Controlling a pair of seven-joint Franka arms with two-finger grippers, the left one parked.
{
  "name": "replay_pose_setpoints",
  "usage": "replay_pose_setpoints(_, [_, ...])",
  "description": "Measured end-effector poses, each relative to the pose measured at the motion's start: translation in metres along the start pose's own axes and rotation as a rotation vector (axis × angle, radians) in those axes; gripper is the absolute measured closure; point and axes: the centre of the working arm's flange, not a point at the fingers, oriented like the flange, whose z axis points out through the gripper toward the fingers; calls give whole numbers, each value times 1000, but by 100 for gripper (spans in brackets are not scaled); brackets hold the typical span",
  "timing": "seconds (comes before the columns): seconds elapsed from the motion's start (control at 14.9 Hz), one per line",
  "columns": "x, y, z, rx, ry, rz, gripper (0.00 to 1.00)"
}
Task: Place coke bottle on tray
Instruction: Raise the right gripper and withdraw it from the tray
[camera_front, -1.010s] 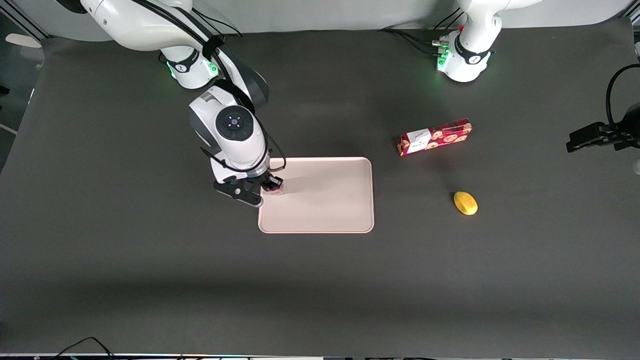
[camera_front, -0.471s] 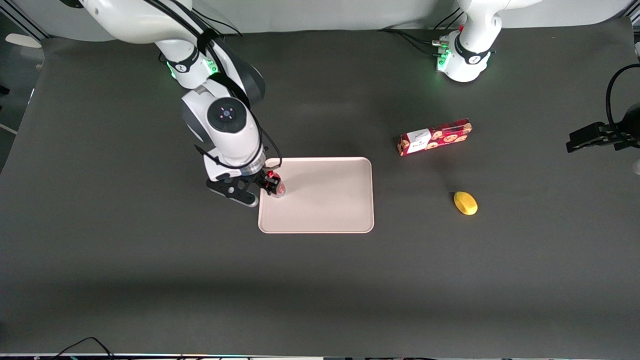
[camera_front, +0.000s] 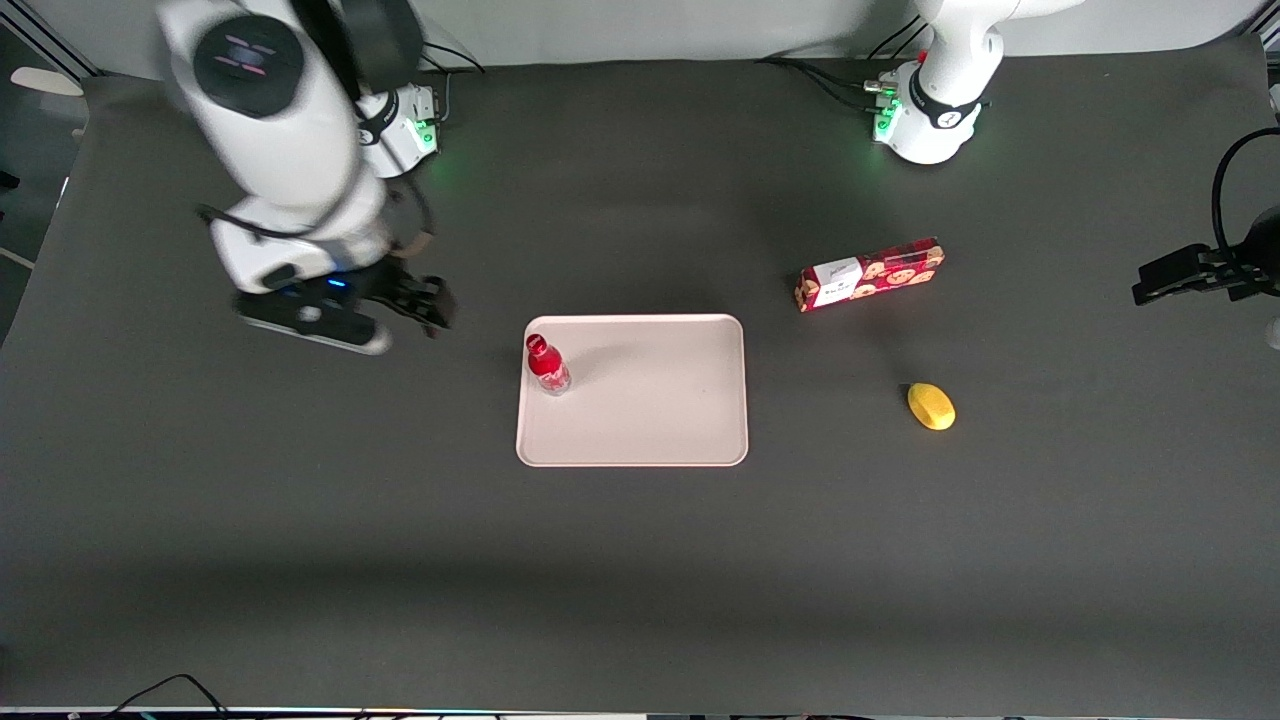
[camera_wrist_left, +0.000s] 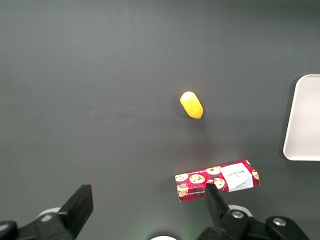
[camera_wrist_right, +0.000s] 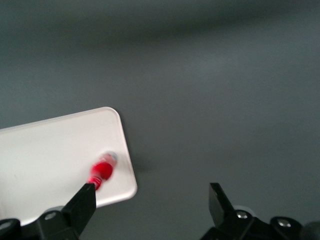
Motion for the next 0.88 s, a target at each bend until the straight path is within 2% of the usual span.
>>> replay_pose_setpoints(0.2, [24, 100, -35, 50, -61, -52, 0])
replay_pose_setpoints(0.4, [33, 182, -32, 58, -89, -97, 0])
replay_pose_setpoints(0.47, [33, 197, -23, 60, -91, -110, 0])
replay_pose_setpoints(0.67, [25, 220, 12, 77, -43, -108, 0])
replay_pose_setpoints(0.74, [19, 224, 21, 81, -38, -101, 0])
replay_pose_setpoints(0.88, [11, 231, 21, 118, -33, -84, 0])
